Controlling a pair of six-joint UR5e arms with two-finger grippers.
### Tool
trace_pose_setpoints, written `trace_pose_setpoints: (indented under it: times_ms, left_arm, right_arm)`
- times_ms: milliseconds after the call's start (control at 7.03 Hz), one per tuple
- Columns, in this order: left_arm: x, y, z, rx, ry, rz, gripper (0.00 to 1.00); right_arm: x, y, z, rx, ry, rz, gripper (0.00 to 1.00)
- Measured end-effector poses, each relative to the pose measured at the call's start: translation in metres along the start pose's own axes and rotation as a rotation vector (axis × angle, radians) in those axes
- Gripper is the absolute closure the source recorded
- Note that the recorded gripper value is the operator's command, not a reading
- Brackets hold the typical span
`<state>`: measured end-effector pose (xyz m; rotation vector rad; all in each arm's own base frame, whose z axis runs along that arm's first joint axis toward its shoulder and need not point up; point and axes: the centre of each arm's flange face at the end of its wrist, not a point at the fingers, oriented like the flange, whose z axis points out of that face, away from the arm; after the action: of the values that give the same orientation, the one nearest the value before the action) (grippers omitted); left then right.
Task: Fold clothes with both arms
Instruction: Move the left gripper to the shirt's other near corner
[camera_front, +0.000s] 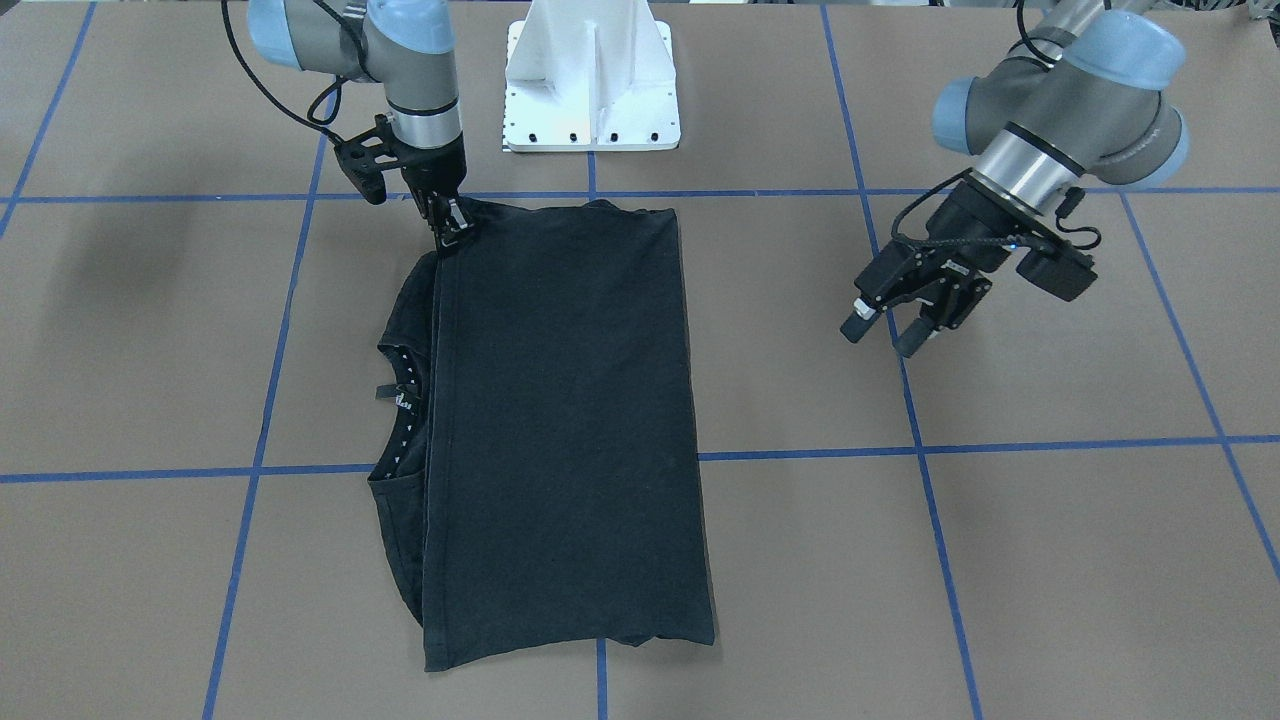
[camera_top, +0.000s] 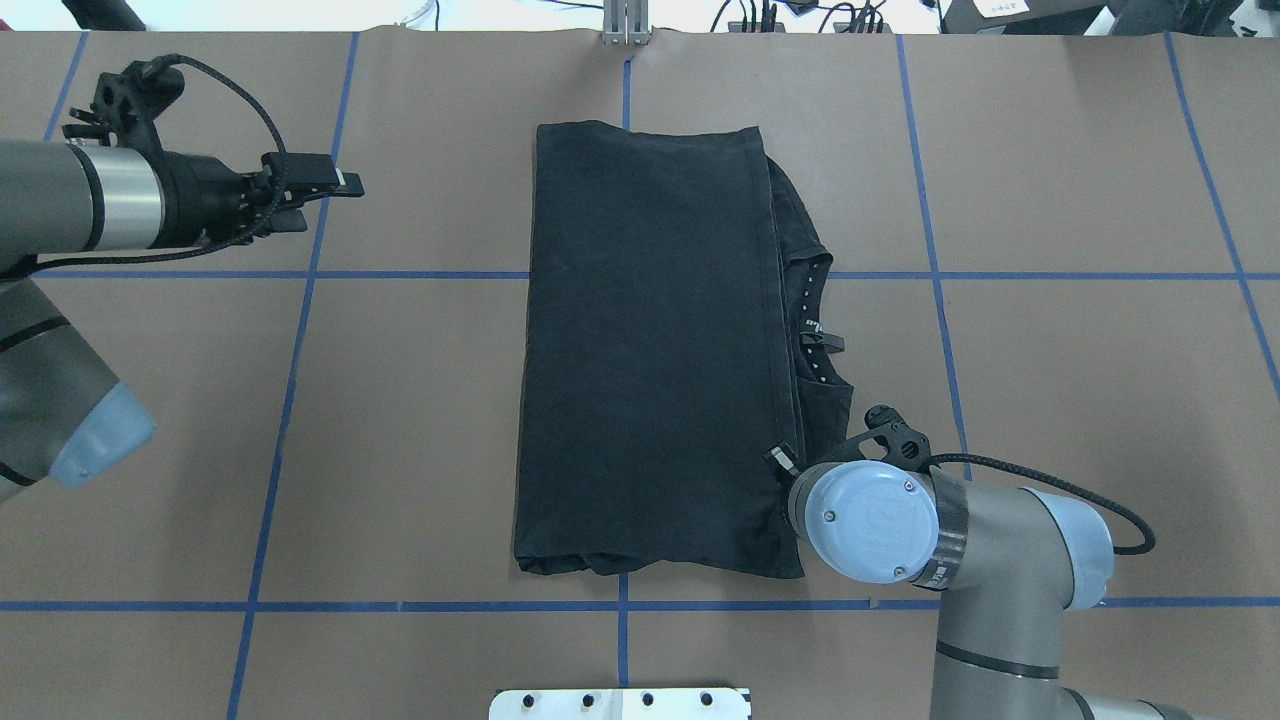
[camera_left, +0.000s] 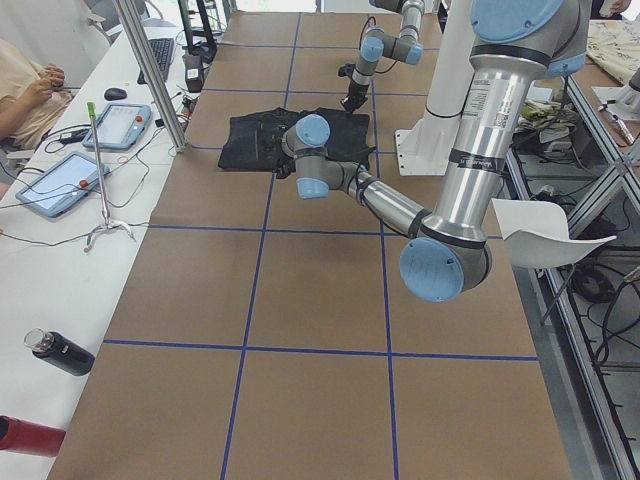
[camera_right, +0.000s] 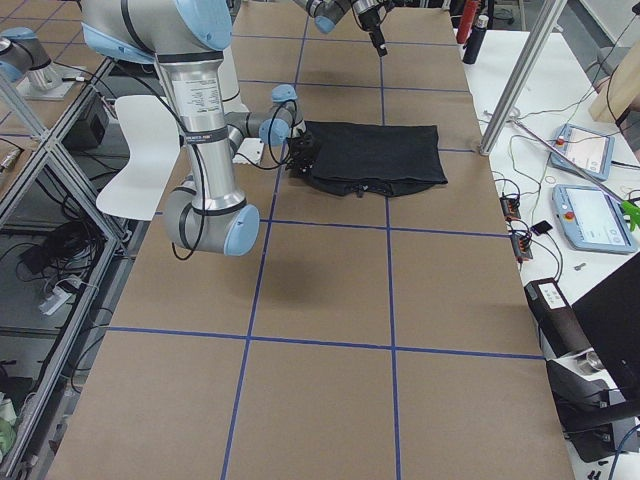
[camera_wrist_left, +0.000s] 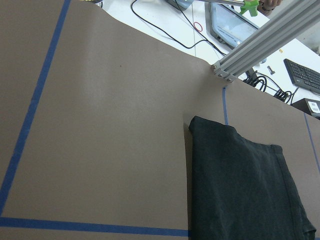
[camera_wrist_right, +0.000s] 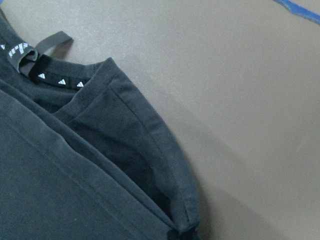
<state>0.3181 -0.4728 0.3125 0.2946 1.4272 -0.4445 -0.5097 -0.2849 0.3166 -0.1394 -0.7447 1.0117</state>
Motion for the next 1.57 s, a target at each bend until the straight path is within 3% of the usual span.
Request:
trace_pose_setpoints:
  times_ms: [285, 854, 1138, 1565]
  left_arm:
    - [0.024, 0.086, 0.020, -0.062, 0.024, -0.117, 0.00]
    - [0.009, 0.251, 0.068, -0.097, -0.118, -0.218, 0.11]
    - [-0.005, 0.292, 0.081, -0.133, -0.159, -0.236, 0.23]
    - [-0.008, 0.324, 0.086, -0.179, -0.178, -0.251, 0.32]
  right_arm:
    - [0.005, -0.007, -0.007, -0.007, -0.002, -0.007, 1.00]
    - [0.007, -0.009, -0.009, -0.012, -0.001, -0.026, 1.00]
    - [0.007, -0.008, -0.009, -0.014, -0.001, -0.026, 1.00]
    - [0.006, -0.008, -0.010, -0.018, -0.005, -0.026, 1.00]
